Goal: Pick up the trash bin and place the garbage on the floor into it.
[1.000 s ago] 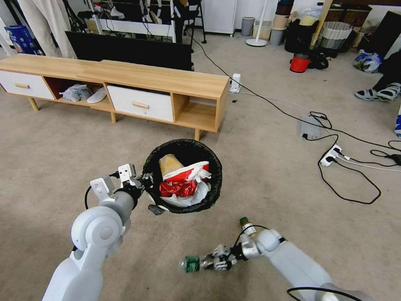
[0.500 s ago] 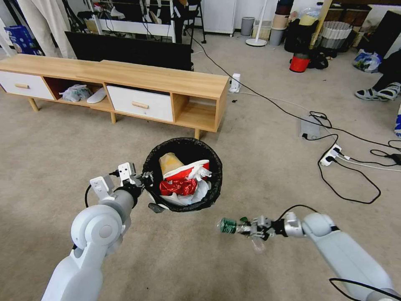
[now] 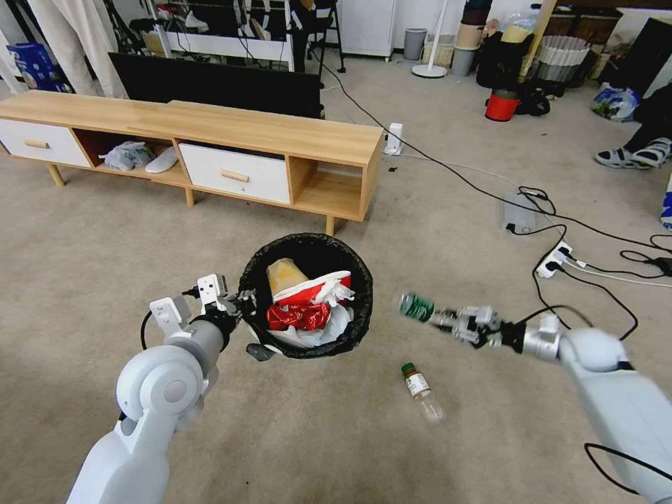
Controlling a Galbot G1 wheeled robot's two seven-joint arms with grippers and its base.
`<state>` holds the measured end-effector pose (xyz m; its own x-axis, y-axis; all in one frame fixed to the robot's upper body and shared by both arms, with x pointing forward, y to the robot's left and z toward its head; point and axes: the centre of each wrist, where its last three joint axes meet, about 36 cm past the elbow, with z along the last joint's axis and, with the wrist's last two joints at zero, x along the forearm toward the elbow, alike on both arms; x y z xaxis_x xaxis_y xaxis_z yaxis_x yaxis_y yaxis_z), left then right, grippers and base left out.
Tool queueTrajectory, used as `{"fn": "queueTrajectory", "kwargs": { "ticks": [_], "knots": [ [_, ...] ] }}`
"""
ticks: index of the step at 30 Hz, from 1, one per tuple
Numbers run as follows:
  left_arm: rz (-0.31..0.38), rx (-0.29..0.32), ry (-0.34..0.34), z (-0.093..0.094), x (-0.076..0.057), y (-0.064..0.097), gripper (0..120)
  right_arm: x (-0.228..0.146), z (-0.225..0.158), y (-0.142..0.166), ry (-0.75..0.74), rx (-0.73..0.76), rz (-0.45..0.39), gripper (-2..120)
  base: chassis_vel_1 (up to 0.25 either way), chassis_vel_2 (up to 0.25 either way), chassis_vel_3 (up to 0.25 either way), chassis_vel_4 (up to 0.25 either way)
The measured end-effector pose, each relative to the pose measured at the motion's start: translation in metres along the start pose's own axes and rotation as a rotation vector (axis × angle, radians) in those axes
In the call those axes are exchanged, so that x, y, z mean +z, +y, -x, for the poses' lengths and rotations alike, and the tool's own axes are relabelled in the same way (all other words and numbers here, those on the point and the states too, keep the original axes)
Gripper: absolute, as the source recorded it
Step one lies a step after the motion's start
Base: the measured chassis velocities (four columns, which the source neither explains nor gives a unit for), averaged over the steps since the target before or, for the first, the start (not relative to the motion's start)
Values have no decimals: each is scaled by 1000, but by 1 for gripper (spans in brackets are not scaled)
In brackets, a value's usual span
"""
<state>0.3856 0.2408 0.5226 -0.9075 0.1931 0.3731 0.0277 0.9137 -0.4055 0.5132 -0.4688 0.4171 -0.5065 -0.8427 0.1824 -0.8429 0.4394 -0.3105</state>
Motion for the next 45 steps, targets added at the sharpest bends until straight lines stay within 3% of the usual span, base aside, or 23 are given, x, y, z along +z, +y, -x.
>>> {"fn": "queueTrajectory", "kwargs": {
  "ticks": [11,19,30,45],
  "knots": [
    [10,-11,25,-7,2,2,3,-52,-12,-10,-109,41,-66,25,0,0,0,0],
    [8,-11,47,-2,4,1,3,-83,-12,-14,-159,37,-114,25,0,0,0,0],
    [-2,14,99,10,14,-5,3,-131,20,2,-225,-76,-180,25,0,0,0,0],
    [0,43,155,23,26,-14,3,-146,60,11,-224,-213,-190,25,0,0,0,0]
  ]
}}
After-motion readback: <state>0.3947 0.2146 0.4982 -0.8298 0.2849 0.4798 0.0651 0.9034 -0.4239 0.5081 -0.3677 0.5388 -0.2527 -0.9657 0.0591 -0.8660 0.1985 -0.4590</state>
